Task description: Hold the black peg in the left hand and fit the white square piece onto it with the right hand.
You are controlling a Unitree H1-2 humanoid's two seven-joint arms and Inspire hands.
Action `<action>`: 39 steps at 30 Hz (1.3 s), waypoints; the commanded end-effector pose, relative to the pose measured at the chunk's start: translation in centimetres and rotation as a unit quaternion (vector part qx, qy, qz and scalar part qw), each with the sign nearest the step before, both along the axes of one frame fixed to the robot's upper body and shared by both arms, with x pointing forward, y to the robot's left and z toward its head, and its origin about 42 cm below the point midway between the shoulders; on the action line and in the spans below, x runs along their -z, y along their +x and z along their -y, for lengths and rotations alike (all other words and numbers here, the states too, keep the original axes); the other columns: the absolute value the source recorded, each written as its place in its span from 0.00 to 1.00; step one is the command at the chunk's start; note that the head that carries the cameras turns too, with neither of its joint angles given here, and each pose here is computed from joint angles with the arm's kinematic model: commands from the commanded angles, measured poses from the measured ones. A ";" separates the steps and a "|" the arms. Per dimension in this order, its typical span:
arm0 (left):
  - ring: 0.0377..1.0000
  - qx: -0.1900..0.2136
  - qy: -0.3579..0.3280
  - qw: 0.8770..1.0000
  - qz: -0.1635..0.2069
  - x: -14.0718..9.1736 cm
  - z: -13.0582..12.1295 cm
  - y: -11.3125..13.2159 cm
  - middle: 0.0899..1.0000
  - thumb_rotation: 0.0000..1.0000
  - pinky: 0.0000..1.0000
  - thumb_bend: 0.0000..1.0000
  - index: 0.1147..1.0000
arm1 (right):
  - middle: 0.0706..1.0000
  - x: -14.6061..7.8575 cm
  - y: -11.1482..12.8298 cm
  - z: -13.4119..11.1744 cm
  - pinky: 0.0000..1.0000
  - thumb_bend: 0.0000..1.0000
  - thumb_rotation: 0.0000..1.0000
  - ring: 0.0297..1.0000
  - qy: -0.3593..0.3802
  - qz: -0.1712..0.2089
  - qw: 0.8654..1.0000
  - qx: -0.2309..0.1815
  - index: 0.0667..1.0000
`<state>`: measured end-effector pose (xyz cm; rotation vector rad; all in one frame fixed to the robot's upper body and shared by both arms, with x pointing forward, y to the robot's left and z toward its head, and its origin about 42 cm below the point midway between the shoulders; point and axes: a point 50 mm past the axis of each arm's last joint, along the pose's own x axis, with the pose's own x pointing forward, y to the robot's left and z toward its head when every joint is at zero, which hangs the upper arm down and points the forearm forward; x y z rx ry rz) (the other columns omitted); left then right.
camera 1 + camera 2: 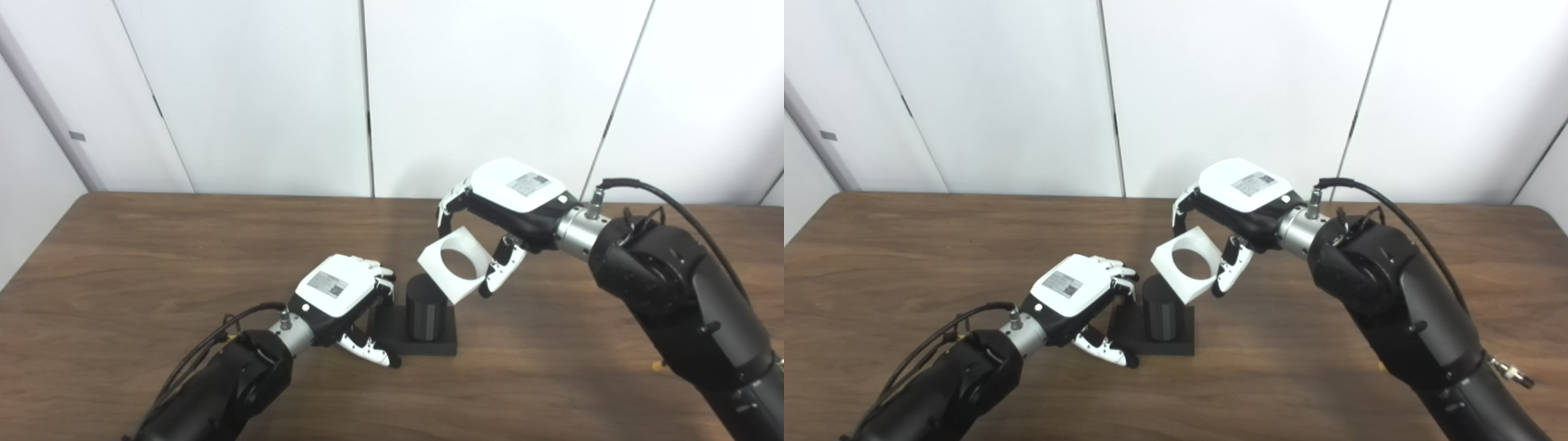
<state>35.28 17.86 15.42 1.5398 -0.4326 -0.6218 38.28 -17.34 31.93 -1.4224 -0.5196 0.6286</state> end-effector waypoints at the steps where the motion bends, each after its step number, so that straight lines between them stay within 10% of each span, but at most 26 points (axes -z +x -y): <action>1: 0.86 0.019 0.084 0.993 -0.080 4.8 0.4 -2.7 0.82 0.08 0.83 0.52 0.43 | 0.72 -1.9 0.2 -0.4 0.81 0.52 0.13 0.80 0.011 0.040 0.999 -0.011 0.44; 39: 0.85 0.017 0.085 0.993 -0.081 4.0 0.8 -3.2 0.82 0.08 0.84 0.52 0.43 | 0.73 1.7 0.9 -2.5 0.84 0.52 0.13 0.81 0.001 -0.021 1.000 -0.017 0.44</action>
